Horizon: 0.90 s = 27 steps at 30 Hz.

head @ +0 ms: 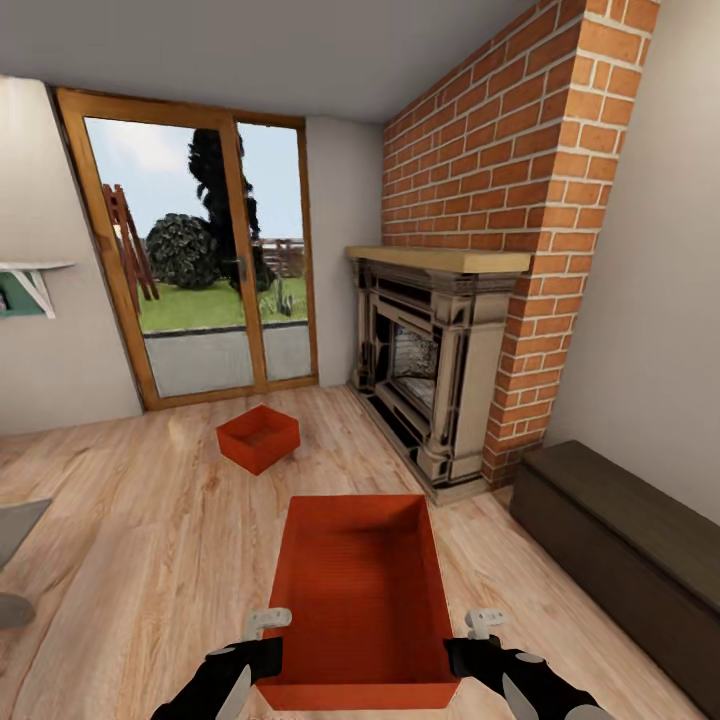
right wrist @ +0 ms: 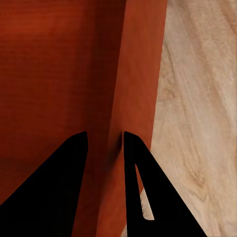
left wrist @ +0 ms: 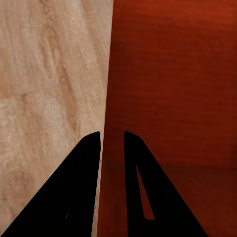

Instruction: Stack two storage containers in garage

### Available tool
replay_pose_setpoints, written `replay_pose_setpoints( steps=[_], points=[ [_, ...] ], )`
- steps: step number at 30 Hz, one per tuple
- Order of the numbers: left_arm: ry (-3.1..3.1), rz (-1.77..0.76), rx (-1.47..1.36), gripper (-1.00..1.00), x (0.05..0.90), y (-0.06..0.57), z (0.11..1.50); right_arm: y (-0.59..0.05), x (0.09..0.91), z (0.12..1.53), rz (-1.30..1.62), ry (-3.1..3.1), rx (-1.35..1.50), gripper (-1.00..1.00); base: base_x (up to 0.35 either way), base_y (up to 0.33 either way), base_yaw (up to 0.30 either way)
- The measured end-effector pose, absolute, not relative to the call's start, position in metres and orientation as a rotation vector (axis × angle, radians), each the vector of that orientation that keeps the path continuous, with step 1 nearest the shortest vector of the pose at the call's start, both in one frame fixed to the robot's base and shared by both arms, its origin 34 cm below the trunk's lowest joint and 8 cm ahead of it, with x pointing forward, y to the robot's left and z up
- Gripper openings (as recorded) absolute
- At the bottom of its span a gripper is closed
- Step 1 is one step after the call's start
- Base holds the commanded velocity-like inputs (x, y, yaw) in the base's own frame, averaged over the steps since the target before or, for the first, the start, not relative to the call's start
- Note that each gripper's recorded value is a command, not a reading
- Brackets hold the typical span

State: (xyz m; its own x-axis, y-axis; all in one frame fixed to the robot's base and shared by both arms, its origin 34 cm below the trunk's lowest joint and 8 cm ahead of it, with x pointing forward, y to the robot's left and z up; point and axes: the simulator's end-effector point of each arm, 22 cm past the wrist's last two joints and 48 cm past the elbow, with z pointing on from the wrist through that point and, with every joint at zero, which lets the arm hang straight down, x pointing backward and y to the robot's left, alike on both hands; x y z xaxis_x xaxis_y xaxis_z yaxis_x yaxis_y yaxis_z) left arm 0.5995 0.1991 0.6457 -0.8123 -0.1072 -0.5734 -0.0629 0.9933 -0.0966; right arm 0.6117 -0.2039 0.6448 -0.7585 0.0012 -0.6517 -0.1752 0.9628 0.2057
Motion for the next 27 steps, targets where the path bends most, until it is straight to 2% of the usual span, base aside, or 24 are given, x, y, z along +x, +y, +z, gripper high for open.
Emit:
replay_pose_setpoints(
  steps=[27],
  points=[
    [2.520, -0.096, -0.118, -1.00, 0.5996, 0.1990, 0.6473, -0.2040, 0.6118, 0.6465, 0.333, 2.412, -0.122, -1.00, 0.000, 0.000, 0.299]
  ],
)
